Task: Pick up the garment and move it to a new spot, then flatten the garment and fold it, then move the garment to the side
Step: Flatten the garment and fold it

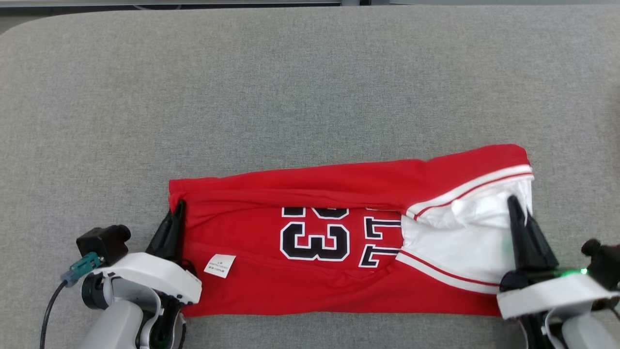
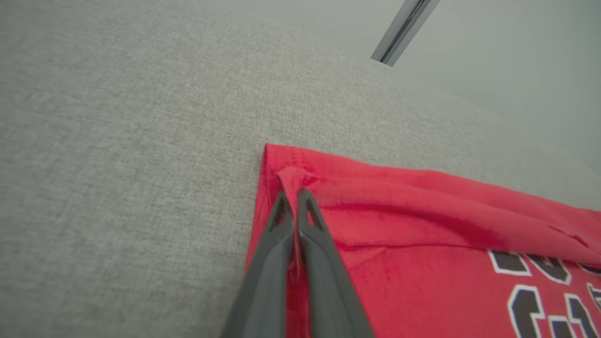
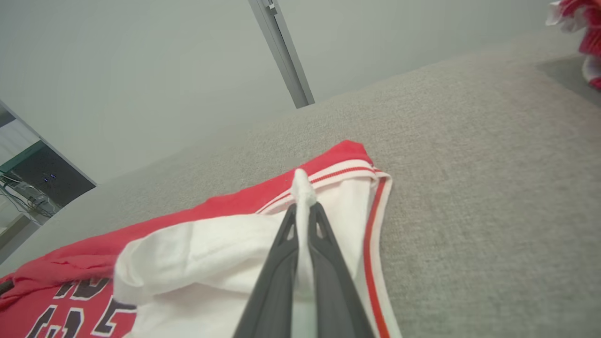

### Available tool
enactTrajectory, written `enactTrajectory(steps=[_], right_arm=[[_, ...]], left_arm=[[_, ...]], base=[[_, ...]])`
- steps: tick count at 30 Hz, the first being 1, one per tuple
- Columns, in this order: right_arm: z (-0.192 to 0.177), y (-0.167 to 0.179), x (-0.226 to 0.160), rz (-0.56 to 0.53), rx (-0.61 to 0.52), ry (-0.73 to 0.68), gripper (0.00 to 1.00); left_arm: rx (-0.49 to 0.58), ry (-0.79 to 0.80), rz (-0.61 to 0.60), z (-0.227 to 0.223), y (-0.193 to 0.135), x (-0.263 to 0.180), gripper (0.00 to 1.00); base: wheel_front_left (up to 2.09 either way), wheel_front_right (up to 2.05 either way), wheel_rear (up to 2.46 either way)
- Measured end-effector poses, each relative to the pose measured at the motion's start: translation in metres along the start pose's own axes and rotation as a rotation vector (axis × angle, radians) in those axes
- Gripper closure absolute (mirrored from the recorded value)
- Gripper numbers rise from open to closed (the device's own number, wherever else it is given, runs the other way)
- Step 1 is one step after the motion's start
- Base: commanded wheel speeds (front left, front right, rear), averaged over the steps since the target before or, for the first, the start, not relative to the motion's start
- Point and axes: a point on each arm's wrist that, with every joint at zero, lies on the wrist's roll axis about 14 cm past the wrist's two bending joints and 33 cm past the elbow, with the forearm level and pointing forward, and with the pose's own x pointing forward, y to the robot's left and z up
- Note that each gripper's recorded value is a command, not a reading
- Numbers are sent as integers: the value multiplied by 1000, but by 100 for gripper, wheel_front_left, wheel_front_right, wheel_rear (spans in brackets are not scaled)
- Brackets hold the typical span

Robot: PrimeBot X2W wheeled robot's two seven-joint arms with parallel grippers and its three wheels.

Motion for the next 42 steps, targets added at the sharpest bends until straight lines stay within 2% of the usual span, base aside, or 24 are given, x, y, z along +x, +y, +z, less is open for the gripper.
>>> enactTrajectory(steps=[1,2,3,4,5,9,12,16,22,27,35,42], right_arm=[[-5,1,-5,-4,1,10,55],[-8,2,-10,-8,6,18,38],[-12,3,-14,-13,15,25,23],[-15,4,-19,-14,14,33,9],[-16,4,-24,-16,9,37,0],[-13,1,-40,-41,-3,22,0],[8,-1,-46,-52,-56,-43,0],[33,-2,-50,-60,-112,-117,0],[74,4,-56,-59,-213,-219,0],[98,12,-62,-64,-313,-248,0],[87,21,-87,-85,-312,-199,0],[89,23,-92,-90,-307,-206,0]], left_arm=[[-2,14,2,-3,0,-2,100],[-3,34,3,-8,1,-4,69],[-6,41,5,-10,2,-6,45],[-2,50,6,-12,3,-8,0],[0,49,5,-12,3,-10,0],[23,20,21,-11,8,-21,0],[59,-29,62,-2,18,-31,0],[89,-115,72,21,15,-36,0],[126,-338,40,82,-10,-49,0],[163,-431,10,102,-28,-65,0],[208,-408,-4,85,-33,-84,0],[216,-386,-1,77,-30,-87,0]], base=[[0,0,0],[0,0,0],[0,0,0],[0,0,0],[0,0,0],[0,0,0],[0,0,0],[0,0,0],[0,0,0],[0,0,0],[0,0,0],[0,0,0]])
